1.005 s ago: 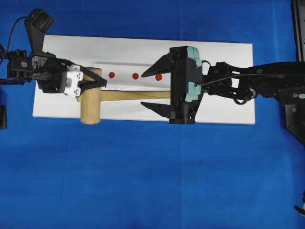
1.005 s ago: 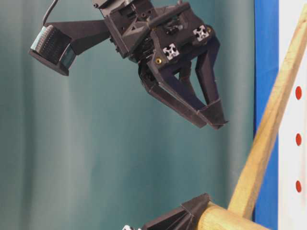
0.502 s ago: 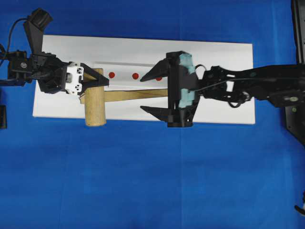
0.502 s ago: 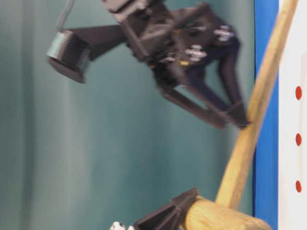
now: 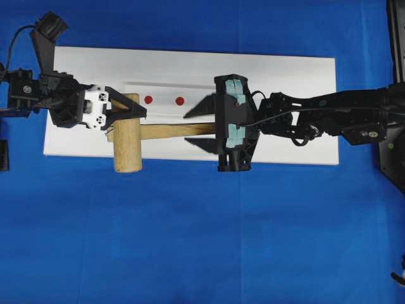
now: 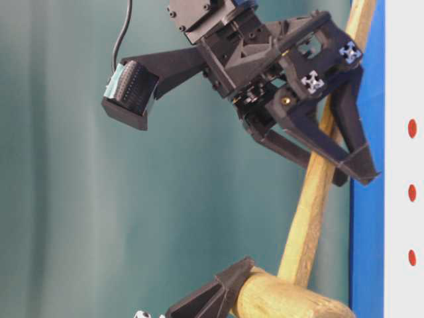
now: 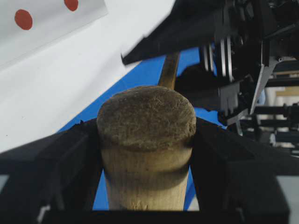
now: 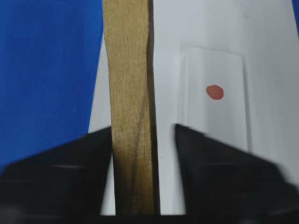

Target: Hit the mark with a hammer.

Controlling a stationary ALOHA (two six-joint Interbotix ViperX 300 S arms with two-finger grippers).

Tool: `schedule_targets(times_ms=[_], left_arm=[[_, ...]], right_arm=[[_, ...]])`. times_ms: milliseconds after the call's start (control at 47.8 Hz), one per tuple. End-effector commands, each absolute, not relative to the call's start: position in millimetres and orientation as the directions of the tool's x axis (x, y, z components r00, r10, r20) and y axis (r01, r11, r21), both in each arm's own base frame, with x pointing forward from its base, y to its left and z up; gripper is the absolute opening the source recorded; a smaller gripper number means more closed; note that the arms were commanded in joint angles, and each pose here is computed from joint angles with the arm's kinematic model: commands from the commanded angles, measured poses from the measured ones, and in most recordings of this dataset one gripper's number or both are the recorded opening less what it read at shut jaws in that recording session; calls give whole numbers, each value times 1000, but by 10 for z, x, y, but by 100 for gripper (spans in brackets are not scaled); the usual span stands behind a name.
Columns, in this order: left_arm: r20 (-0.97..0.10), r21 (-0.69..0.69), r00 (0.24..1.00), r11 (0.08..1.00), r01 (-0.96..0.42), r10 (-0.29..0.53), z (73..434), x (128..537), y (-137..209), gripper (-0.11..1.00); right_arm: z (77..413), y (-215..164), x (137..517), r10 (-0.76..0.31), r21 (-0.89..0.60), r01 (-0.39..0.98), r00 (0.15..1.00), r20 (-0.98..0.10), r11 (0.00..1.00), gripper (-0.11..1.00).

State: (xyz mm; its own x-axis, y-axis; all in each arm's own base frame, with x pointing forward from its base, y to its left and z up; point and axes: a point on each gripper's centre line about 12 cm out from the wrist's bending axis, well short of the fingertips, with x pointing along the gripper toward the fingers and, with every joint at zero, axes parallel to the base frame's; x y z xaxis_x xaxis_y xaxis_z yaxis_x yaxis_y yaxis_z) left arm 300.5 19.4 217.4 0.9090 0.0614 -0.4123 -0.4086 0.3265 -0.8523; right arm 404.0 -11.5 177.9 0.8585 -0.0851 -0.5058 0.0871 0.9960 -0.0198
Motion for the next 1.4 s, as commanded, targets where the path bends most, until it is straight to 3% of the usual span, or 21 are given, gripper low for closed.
schedule_targets(times_ms=[0, 105, 879, 1046, 1381], left_arm=[[-359, -874, 932, 327, -358, 61, 2348, 3050, 192, 49], [-357, -874, 932, 329, -357, 61, 2350, 3051, 192, 49], [-376, -863, 924, 339, -376, 69, 2321, 3025, 218, 49], [-386, -855, 920, 348, -384, 68, 2309, 3020, 216, 81], [-376, -853, 924, 365, -374, 69, 2313, 2884, 211, 81]], right_arm=[[1911, -99, 4087, -80, -24, 78, 876, -476, 997, 23], [1910, -98, 4086, -79, -26, 76, 876, -477, 997, 7], [1945, -104, 4094, -80, -24, 78, 880, -469, 997, 7], [1983, -85, 4088, -76, -22, 75, 884, -461, 997, 7], [2026, -68, 3977, -72, -6, 78, 887, -455, 997, 7]])
